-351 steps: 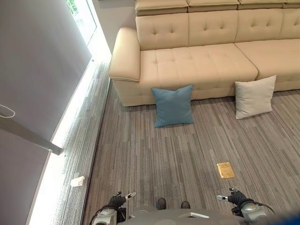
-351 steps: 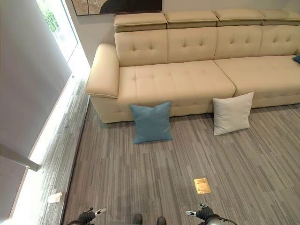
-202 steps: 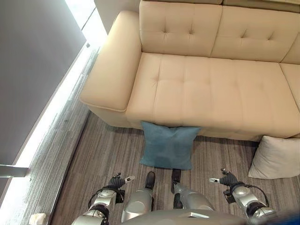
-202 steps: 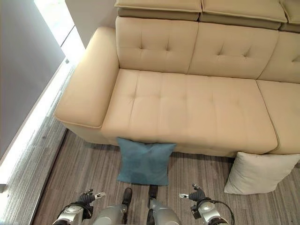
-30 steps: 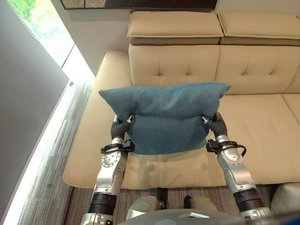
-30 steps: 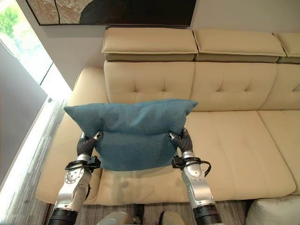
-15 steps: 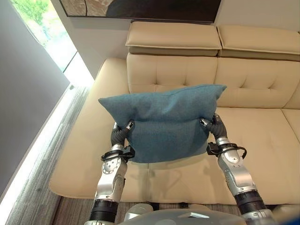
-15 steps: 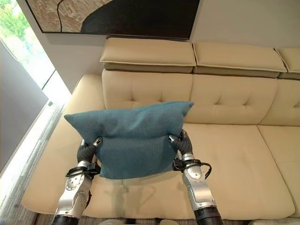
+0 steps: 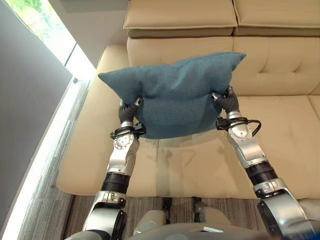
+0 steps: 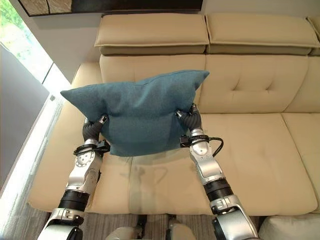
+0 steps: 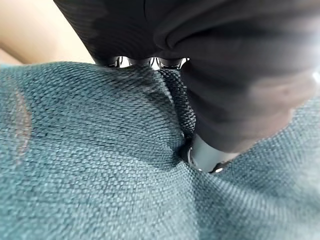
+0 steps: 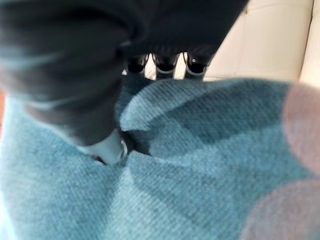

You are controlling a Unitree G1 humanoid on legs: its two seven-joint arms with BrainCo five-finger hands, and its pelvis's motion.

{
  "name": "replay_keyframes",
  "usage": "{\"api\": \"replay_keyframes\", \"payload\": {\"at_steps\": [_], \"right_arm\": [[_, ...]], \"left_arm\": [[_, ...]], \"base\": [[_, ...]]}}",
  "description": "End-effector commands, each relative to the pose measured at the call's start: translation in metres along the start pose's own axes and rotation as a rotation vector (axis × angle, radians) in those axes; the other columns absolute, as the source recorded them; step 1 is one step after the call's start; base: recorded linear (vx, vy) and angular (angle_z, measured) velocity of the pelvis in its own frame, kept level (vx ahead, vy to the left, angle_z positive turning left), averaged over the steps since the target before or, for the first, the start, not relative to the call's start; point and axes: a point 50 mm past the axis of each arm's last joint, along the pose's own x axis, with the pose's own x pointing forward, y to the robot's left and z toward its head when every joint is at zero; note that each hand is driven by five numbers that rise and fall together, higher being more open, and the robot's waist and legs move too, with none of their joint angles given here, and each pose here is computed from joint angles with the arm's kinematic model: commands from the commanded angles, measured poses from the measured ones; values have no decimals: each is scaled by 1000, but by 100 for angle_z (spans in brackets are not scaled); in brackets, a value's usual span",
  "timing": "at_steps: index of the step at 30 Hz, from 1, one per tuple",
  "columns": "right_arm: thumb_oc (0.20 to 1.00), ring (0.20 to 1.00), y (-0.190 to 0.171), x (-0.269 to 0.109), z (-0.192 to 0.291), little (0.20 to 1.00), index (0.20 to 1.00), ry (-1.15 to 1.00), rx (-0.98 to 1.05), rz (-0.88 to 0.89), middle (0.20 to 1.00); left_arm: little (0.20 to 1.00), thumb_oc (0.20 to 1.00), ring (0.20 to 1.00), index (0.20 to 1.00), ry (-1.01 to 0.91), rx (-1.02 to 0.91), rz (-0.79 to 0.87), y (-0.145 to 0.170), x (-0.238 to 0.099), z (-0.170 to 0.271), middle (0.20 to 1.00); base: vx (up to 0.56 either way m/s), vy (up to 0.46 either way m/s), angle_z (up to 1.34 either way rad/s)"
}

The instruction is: Pick up all the scattered cushions and arrange them neatly on the sofa.

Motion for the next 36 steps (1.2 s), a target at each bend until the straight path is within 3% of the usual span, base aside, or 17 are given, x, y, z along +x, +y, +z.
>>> {"api": "replay_keyframes", "payload": {"at_steps": [1,3,6,13,18,25,26,27,28,30,36], "right_arm": [[200,200,10,24,86,200,200,-352,54,-9,200],[200,200,0,42,128,200,200,-469,-10,-51,200],[200,200,-8,54,157,200,200,-535,-57,-84,200],[200,200,-24,66,215,200,200,-675,-164,-155,200],[200,200,-36,66,241,200,200,-745,-222,-211,200],[200,200,-39,70,229,200,200,-705,-219,-224,200],[200,200,-38,71,228,200,200,-697,-224,-220,200],[200,200,-37,72,226,200,200,-690,-230,-219,200],[200,200,-37,73,225,200,200,-679,-236,-218,200],[1000,1000,-38,77,226,1000,1000,-670,-279,-223,1000],[1000,1000,-55,79,233,1000,1000,-667,-346,-266,1000]], "left_arm": [[200,200,200,200,-320,8,-117,-37,28,77,200],[200,200,200,200,-448,80,-82,-35,49,124,200],[200,200,200,200,-532,126,-56,-35,62,161,200],[200,200,200,200,-642,158,-20,-36,74,218,200],[200,200,200,200,-674,132,-25,-40,74,235,200],[200,200,200,200,-677,176,-11,-37,76,240,200],[278,278,278,278,-678,184,-6,-37,77,242,278],[489,489,489,489,-682,184,1,-36,77,244,489],[1000,1000,1000,1000,-684,186,11,-36,78,247,1000],[1000,1000,1000,1000,-708,204,47,-31,79,259,1000],[1000,1000,1000,1000,-676,207,149,2,83,260,1000]], "base": [[-130,42,0],[-139,54,1],[-65,31,-8],[-27,18,-8],[-14,17,-10],[2,1,-4],[0,0,0],[0,0,0],[0,0,0],[0,0,0],[2,-11,-3]]}}
